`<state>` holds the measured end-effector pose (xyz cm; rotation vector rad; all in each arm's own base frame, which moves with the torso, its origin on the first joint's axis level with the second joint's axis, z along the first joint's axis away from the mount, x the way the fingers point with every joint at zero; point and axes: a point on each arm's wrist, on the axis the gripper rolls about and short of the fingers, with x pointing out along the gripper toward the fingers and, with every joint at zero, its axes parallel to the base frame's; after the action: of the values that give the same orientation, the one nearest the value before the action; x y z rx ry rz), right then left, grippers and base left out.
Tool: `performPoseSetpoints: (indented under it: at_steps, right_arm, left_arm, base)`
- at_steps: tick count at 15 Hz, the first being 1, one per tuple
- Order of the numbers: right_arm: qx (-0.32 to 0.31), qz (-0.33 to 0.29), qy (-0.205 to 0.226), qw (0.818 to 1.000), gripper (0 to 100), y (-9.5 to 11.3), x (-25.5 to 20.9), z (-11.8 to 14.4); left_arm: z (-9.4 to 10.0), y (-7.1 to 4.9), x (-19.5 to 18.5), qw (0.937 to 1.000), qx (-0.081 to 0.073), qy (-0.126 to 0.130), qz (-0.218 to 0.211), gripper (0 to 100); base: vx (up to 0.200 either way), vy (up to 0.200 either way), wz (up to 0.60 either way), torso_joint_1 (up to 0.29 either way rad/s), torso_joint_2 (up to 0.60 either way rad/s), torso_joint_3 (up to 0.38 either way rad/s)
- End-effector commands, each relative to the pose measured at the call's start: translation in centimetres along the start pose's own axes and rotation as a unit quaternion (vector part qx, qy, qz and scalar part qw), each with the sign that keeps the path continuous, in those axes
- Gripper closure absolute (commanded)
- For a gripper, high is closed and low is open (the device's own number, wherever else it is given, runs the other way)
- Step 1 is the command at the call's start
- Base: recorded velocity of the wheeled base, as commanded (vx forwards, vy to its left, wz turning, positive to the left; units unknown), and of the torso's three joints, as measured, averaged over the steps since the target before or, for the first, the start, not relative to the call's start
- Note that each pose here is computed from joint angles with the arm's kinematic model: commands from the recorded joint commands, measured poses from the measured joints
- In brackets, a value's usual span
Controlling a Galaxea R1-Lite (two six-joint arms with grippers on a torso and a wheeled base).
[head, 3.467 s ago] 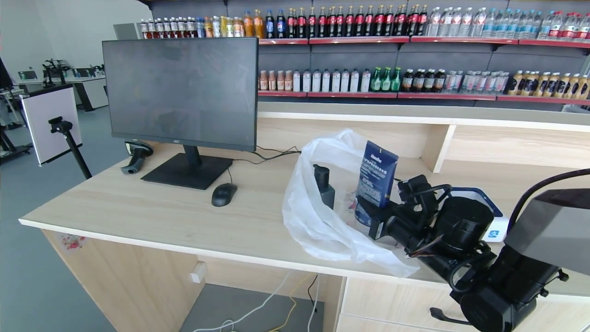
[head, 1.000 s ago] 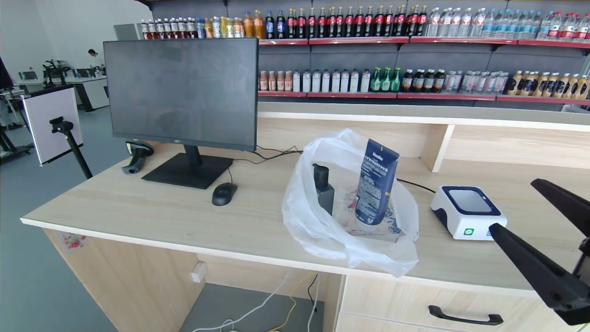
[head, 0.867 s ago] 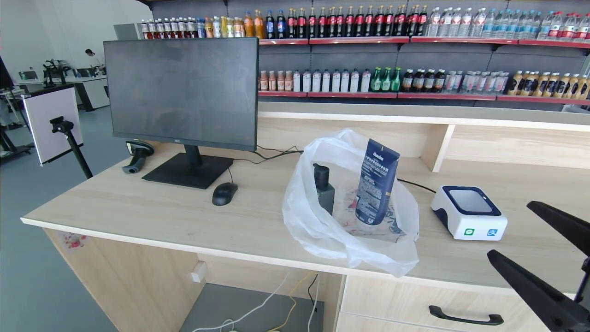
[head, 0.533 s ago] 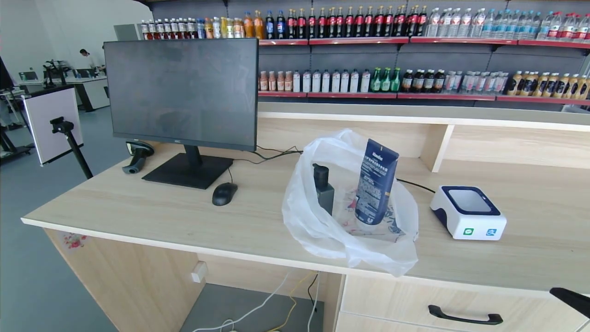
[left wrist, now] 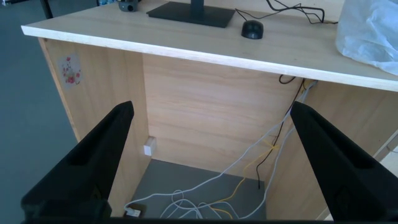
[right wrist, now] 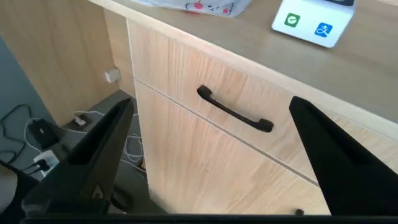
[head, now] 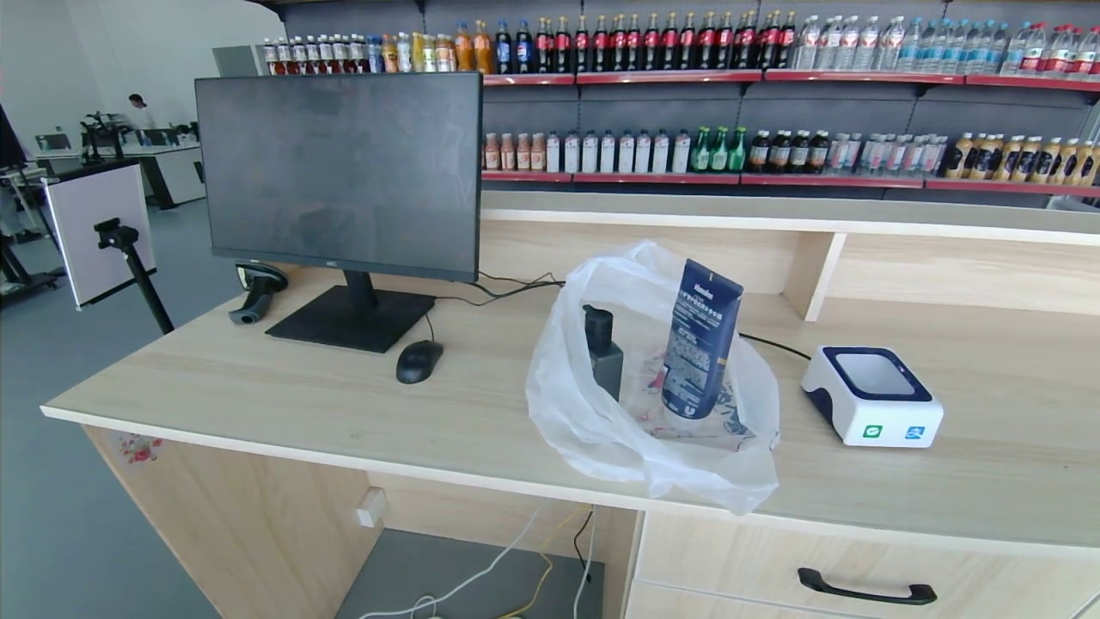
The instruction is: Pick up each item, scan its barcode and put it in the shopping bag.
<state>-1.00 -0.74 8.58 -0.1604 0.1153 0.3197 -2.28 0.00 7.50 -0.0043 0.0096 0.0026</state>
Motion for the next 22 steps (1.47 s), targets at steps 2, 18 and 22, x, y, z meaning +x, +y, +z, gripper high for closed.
performPoseSetpoints:
  at_steps: [2, 18, 22]
  right_arm:
    - [0.015, -0.116, 0.004, 0.993, 0, 0.2, -0.3, 0.1]
    - [0.036, -0.174, -0.009, 0.984, 0, 1.2, -0.2, -0.7]
    - [0.051, -0.146, -0.056, 0.986, 0, 1.3, -0.8, -1.0]
  left_arm:
    - [0.0, 0.0, 0.0, 1.0, 0.0, 0.0, 0.0, 0]
    - [0.0, 0.0, 0.0, 1.0, 0.0, 0.0, 0.0, 0]
    - [0.0, 0.0, 0.0, 1.0, 0.0, 0.0, 0.0, 0]
  base:
    - [0.0, 0.0, 0.0, 0.0, 0.0, 0.0]
    - [0.0, 0.0, 0.0, 0.0, 0.0, 0.0]
    - [0.0, 0.0, 0.0, 0.0, 0.0, 0.0]
